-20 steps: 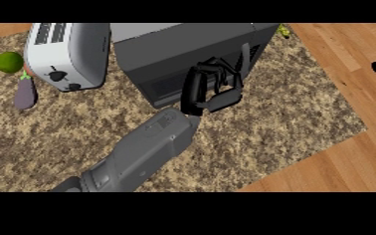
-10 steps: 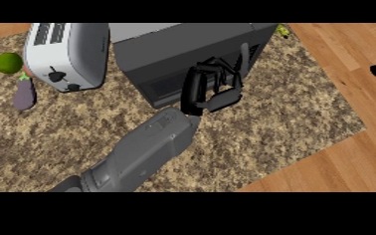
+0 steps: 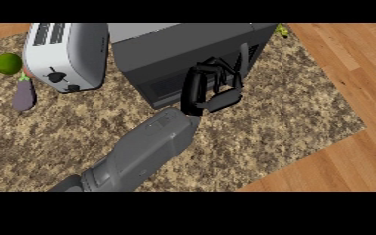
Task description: Pick up the milk, place it into the microwave and close the microwave
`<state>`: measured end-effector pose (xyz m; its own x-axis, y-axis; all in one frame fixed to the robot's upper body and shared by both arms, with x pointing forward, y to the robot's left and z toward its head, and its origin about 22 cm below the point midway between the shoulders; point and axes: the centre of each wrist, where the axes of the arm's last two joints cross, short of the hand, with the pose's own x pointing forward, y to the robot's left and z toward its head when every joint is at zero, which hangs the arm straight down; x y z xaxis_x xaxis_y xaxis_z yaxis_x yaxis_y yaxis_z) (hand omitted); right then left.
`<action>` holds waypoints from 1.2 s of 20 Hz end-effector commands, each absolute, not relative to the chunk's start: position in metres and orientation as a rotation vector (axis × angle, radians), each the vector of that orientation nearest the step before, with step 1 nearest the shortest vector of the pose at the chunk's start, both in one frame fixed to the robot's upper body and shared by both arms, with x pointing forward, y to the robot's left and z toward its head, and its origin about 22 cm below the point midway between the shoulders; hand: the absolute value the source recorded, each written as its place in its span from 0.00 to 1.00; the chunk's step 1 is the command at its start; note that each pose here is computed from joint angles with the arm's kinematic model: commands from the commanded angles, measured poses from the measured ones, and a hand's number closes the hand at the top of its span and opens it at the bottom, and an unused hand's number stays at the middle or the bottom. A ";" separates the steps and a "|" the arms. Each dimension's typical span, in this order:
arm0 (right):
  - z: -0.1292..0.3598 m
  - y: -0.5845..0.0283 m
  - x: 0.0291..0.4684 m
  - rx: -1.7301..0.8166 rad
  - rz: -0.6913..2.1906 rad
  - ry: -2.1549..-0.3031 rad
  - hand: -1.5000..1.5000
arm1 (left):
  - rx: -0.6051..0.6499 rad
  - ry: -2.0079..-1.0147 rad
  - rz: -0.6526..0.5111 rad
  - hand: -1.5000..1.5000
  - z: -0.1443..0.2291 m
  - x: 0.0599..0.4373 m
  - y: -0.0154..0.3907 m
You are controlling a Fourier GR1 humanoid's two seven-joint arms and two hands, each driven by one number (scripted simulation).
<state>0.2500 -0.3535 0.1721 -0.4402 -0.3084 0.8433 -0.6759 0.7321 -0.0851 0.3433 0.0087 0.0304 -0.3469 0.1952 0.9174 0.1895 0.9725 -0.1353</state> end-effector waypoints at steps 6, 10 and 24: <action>0.178 -0.351 0.252 0.831 0.544 -2.051 0.00 | -0.138 -1.909 -0.090 1.00 0.031 0.365 0.016; 0.180 -0.348 0.251 0.871 0.575 -2.031 0.00 | -0.060 -1.845 -0.075 1.00 0.018 0.363 0.022; 0.187 -0.363 0.237 0.838 0.546 -2.027 0.00 | 0.001 -1.731 -0.001 0.00 -0.004 0.358 0.035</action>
